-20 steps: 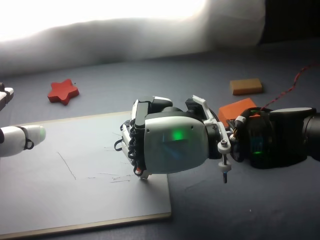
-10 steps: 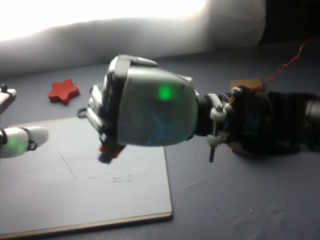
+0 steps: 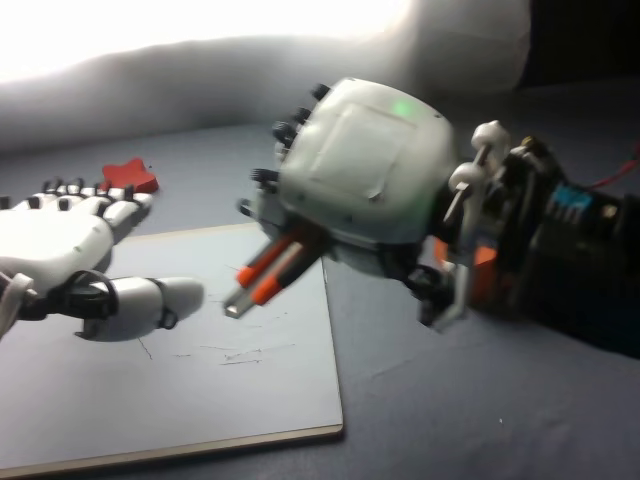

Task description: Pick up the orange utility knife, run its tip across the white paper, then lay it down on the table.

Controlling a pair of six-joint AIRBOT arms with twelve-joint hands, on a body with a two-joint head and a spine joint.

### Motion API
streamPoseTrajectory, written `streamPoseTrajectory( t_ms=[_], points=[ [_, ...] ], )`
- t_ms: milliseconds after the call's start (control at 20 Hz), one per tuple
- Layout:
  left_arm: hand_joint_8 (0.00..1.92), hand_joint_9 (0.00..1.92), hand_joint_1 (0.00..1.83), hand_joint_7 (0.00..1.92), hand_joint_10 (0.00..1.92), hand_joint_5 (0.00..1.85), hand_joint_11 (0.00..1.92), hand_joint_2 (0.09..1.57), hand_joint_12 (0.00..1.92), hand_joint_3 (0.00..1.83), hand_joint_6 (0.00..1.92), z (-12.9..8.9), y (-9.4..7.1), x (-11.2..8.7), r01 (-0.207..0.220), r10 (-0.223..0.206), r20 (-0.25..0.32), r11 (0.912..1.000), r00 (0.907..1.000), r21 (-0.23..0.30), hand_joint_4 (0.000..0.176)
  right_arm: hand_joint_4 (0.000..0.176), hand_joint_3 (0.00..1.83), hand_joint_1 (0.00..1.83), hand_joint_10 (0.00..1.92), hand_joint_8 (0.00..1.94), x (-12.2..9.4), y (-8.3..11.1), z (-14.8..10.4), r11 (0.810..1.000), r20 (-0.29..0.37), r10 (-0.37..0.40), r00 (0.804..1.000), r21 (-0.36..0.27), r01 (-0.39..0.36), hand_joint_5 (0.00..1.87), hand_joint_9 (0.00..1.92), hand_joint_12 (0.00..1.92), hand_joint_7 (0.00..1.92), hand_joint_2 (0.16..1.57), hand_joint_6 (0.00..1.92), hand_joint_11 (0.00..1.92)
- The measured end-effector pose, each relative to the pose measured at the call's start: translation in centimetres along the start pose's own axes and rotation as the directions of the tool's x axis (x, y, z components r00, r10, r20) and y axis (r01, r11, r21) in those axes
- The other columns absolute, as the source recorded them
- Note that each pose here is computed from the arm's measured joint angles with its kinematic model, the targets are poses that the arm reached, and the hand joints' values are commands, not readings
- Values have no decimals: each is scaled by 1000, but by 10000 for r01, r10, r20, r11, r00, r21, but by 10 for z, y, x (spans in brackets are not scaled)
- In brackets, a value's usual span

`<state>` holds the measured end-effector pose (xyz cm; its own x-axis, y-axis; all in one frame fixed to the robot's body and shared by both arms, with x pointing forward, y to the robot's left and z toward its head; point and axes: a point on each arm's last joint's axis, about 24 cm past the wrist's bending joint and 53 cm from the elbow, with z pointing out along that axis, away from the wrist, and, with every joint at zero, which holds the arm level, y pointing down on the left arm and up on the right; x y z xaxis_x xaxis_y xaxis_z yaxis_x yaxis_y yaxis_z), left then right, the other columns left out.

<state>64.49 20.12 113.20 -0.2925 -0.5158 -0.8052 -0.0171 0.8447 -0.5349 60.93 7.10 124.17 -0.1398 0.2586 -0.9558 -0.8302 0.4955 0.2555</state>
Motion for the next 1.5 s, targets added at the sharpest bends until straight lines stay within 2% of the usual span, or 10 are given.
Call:
streamPoseTrajectory(
  t_ms=[150, 400, 700, 950, 1000, 1050, 1150, 1350, 1400, 1500],
  points=[
    [0, 0, 0, 0, 0, 0, 0, 1205, 0, 0, 0, -6, -20, 11, 161, -160, -46, 9994, 9999, 308, 0, 176, 0, 1467, 1921, 1941, 28, -18, -15, 9964, -1654, 530, 9848, 734, -413, 1430, 1675, 1921, 1592, 1284, 1921, 1703],
    [0, 0, 0, 0, 0, 0, 0, 1210, 0, 2, 0, -19, -32, 26, 257, -254, -133, 9994, 9996, 229, 0, 176, 0, 1445, 1921, 1941, 67, -28, -45, 9791, -3498, 1687, 9215, 1669, -1159, 1378, 1651, 1921, 1559, 1267, 1921, 1680],
    [0, 0, 0, 0, 0, 0, 0, 1207, 0, 0, 0, -29, -16, 31, 677, -668, 141, 9953, 9977, -696, 0, 176, 0, 1514, 1921, 1941, 91, -35, -62, 9752, -3883, 1787, 9040, 1918, -1104, 1316, 1563, 1921, 1463, 1227, 1921, 1601],
    [0, 0, 0, 0, 0, 0, 0, 1209, 0, 1, 0, -27, -21, 35, 744, -731, 226, 9950, 9971, -663, 0, 171, 0, 1461, 1921, 1941, 93, -50, -67, 9721, -3678, 1698, 9143, 2147, -942, 1103, 1488, 1921, 1352, 1246, 1921, 1510],
    [0, 0, 0, 0, 0, 0, 0, 1208, 0, 1, 0, -27, -23, 38, 755, -745, 180, 9952, 9971, -624, 0, 54, 0, 1441, 1921, 1941, 94, -52, -68, 9714, -3643, 1714, 9154, 2172, -955, 1054, 1449, 1921, 1313, 1257, 1921, 1455],
    [0, 0, 0, 0, 0, 0, 0, 1209, 0, 1, 0, -27, -24, 39, 756, -748, 146, 9953, 9971, -606, 0, 0, 712, 1114, 1921, 1941, 96, -52, -69, 9711, -3665, 1724, 9143, 2189, -953, 755, 1368, 1921, 1237, 987, 1826, 1351],
    [0, 0, 0, 0, 0, 0, 0, 1208, 0, 1, 0, -27, -24, 39, 754, -746, 152, 9952, 9971, -619, 0, 0, 923, 1161, 1921, 1940, 100, -53, -72, 9697, -3713, 1777, 9114, 2240, -978, 694, 1107, 1921, 861, 874, 1588, 1033],
    [0, 0, 0, 0, 0, 0, 0, 1210, 0, 2, 0, -27, -20, 41, 694, -688, 107, 9952, 9976, -692, 0, 0, 82, 1068, 1740, 1713, 104, -54, -74, 9688, -3760, 1806, 9089, 2277, -984, 515, 365, 1921, 622, 1322, 1592, 341],
    [0, 0, 0, 0, 0, 0, 0, 1212, 0, 2, 0, -27, -21, 41, 688, -681, 116, 9953, 9976, -679, 0, 0, 24, 966, 1479, 1354, 103, -54, -74, 9690, -3745, 1792, 9097, 2269, -975, 548, 289, 1855, 448, 1343, 1606, 178],
    [0, 0, 0, 0, 0, 0, 7, 1214, 3, 3, 0, -27, -22, 40, 655, -648, 136, 9959, 9978, -625, 0, 0, 0, 854, 878, 668, 102, -54, -74, 9690, -3696, 1791, 9118, 2265, -985, 143, 245, 1473, 338, 1233, 776, 15]
  ],
)
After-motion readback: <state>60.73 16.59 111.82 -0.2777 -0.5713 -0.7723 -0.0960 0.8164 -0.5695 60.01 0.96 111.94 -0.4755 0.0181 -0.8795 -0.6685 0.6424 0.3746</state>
